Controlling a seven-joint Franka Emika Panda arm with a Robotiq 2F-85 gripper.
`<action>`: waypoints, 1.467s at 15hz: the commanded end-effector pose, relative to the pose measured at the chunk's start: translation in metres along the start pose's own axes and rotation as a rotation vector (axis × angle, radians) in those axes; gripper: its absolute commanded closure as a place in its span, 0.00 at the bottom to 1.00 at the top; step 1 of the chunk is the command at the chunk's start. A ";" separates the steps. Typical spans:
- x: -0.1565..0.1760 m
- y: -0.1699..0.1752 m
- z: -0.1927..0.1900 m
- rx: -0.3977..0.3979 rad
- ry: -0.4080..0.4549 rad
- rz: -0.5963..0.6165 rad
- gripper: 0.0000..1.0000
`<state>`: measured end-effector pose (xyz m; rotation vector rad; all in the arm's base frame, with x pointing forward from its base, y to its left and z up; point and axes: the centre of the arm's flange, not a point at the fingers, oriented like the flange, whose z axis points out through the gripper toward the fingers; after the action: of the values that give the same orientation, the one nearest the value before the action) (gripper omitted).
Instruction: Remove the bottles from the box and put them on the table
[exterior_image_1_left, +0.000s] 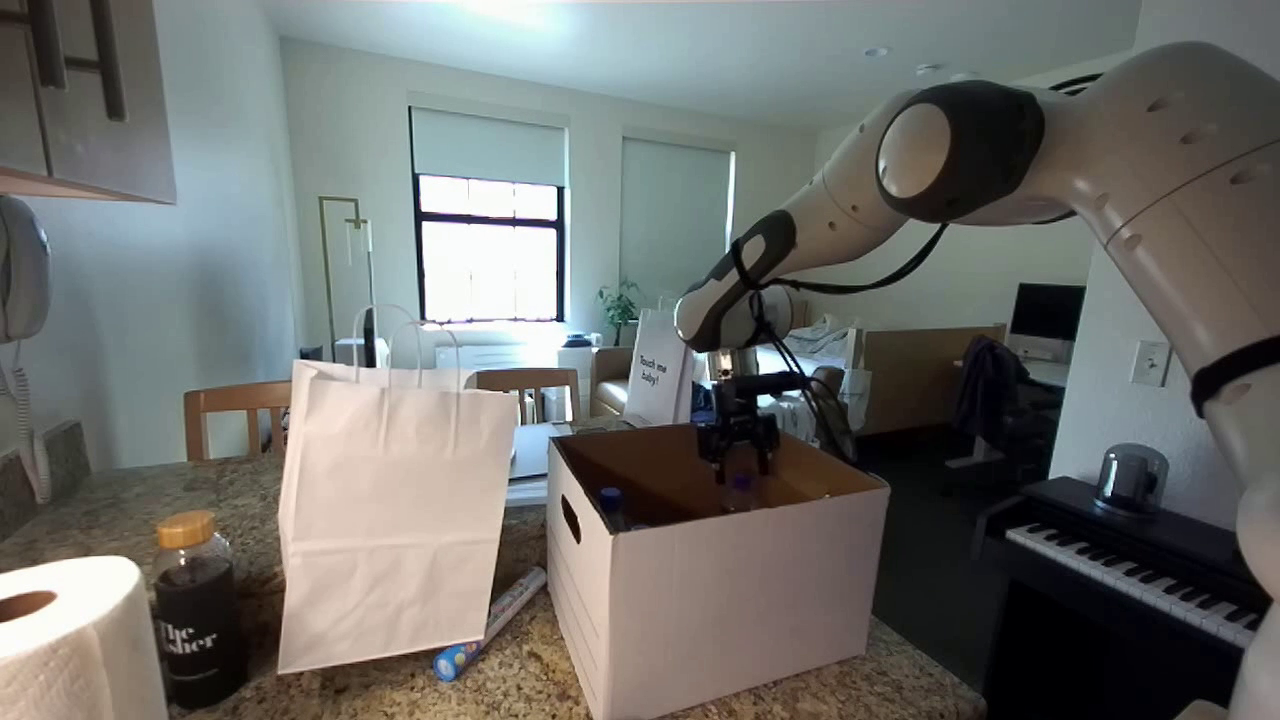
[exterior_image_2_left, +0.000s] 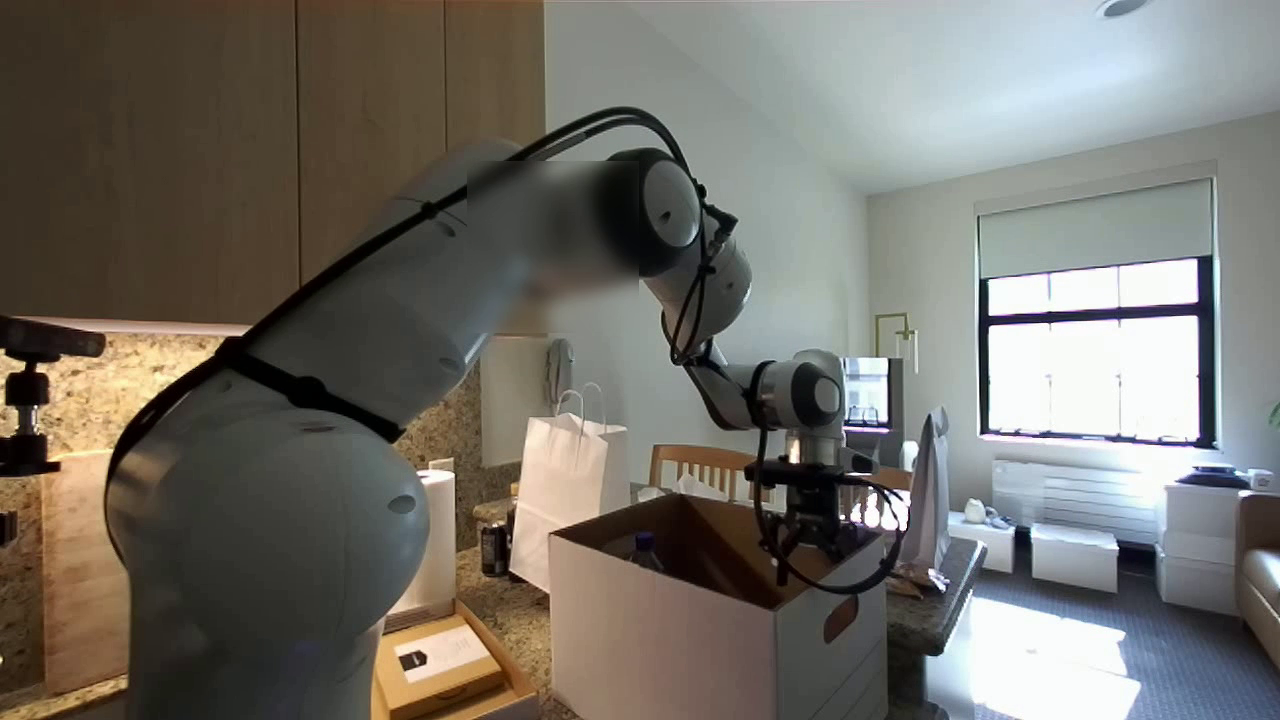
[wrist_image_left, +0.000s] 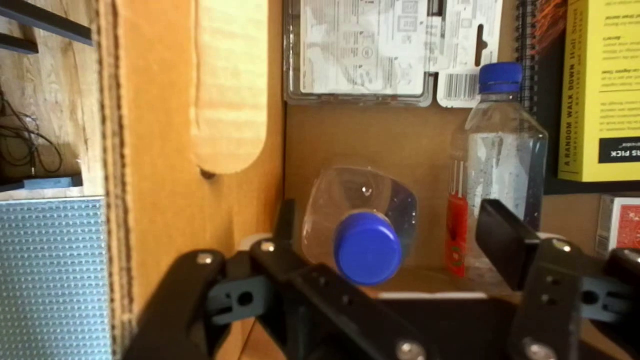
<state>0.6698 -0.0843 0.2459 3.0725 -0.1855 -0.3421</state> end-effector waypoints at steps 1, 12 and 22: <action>-0.011 0.000 -0.006 0.000 -0.020 0.028 0.39; -0.014 0.002 -0.024 0.003 0.012 0.005 0.96; -0.007 0.002 -0.032 -0.030 -0.001 -0.057 0.50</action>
<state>0.6721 -0.0849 0.2840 3.0731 -0.1651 -0.2753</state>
